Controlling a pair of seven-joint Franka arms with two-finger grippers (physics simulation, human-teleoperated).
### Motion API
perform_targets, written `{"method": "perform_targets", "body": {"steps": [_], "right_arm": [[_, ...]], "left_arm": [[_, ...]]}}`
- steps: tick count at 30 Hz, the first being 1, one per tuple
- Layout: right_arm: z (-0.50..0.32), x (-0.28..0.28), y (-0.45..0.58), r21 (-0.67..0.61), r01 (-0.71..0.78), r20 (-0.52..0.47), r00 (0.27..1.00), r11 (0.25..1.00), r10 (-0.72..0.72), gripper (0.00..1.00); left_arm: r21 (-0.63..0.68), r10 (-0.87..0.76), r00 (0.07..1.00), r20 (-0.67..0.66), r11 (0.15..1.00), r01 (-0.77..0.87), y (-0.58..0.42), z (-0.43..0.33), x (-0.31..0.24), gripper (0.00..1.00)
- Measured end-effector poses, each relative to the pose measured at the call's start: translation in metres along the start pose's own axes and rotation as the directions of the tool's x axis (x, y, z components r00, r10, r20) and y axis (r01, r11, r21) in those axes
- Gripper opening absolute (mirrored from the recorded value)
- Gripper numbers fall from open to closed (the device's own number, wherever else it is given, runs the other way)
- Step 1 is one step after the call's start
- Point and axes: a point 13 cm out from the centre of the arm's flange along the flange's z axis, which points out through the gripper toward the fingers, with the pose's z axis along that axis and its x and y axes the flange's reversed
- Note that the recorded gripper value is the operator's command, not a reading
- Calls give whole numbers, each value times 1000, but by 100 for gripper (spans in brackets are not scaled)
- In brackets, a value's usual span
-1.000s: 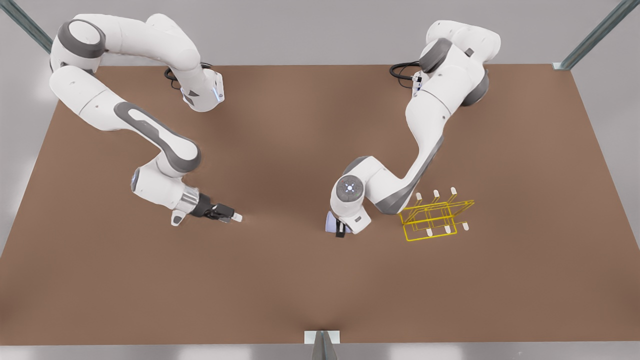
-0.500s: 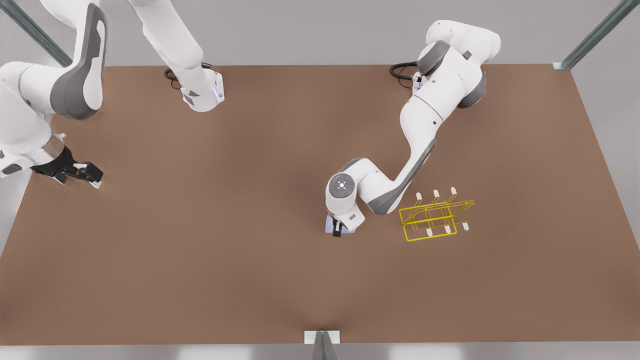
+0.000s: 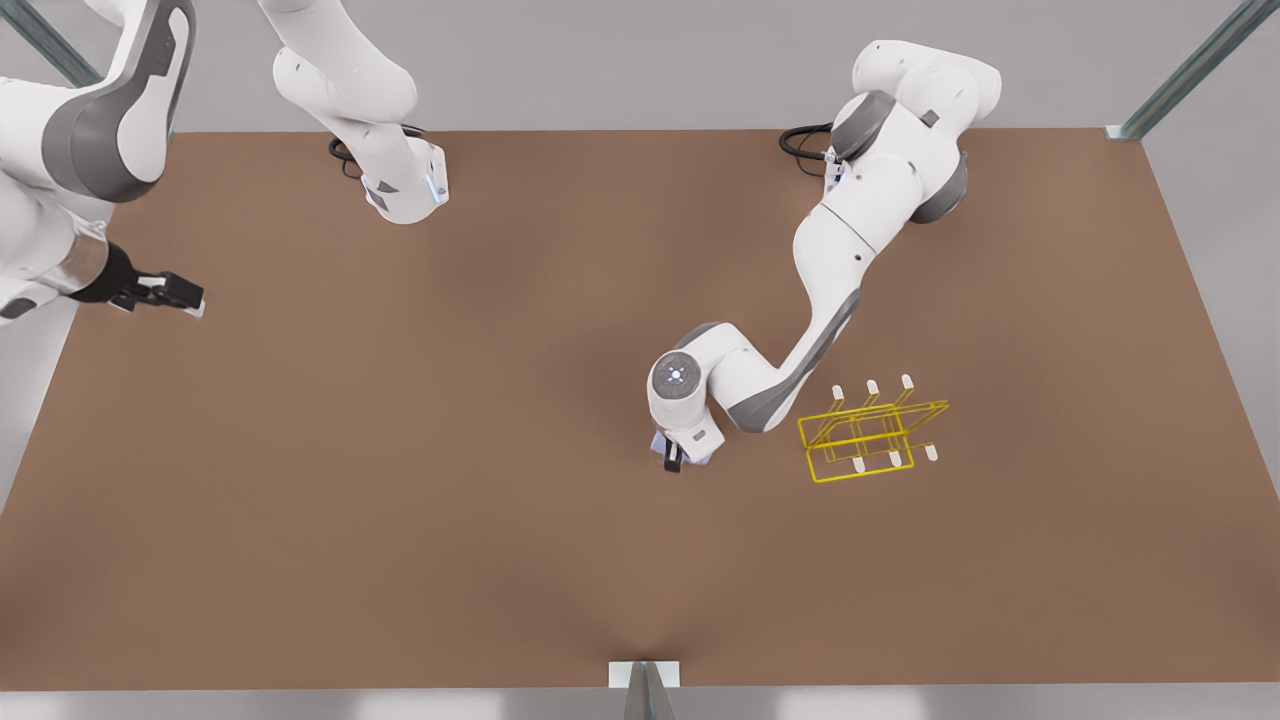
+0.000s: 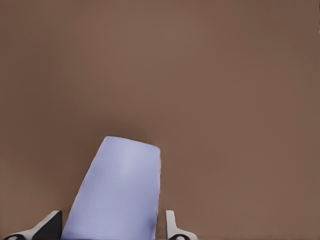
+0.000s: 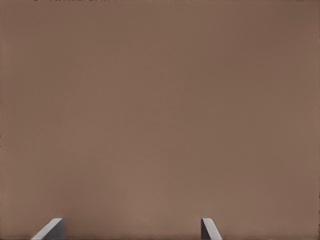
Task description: Place the cup on the cup holder
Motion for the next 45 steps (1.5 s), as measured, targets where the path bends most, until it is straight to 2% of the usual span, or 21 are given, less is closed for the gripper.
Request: {"method": "perform_targets", "body": {"steps": [2,6,13,20,29,30,31,32,39,42,45], "right_arm": [[-11,-3,6,1,15,13,1000,1000,-15,100],[5,-12,31,-5,68,-26,997,998,-68,100],[19,-22,144,16,270,-33,963,963,-269,100],[17,-29,122,0,213,-14,977,977,-213,100],[25,-34,129,0,215,-22,976,977,-215,100],[26,-34,128,0,213,-23,977,977,-213,100],[26,-35,127,0,210,-23,977,978,-210,100],[27,-35,126,0,208,-23,978,978,-208,100],[27,-36,121,-2,195,-24,981,981,-195,100],[27,-36,120,-3,193,-24,981,981,-193,100],[31,-38,121,-5,193,-30,981,981,-194,100]], "left_arm": [[6,5,1000,0,1000,-5,-2,-2,-1,100],[13,40,999,12,999,-40,-2,-2,-1,100],[0,139,990,25,990,-139,4,6,1,100],[-19,216,976,23,976,-215,8,22,1,100],[-25,295,955,32,956,-294,9,35,0,99],[-24,301,953,33,954,-300,8,35,0,92],[-24,306,951,33,952,-306,8,35,0,72],[-24,310,950,32,951,-309,8,35,-1,68],[-16,336,942,20,942,-335,4,20,-1,70],[-1,333,943,1,943,-333,-2,-17,-4,72],[10,333,942,37,943,-333,-7,-64,-16,72]]}}
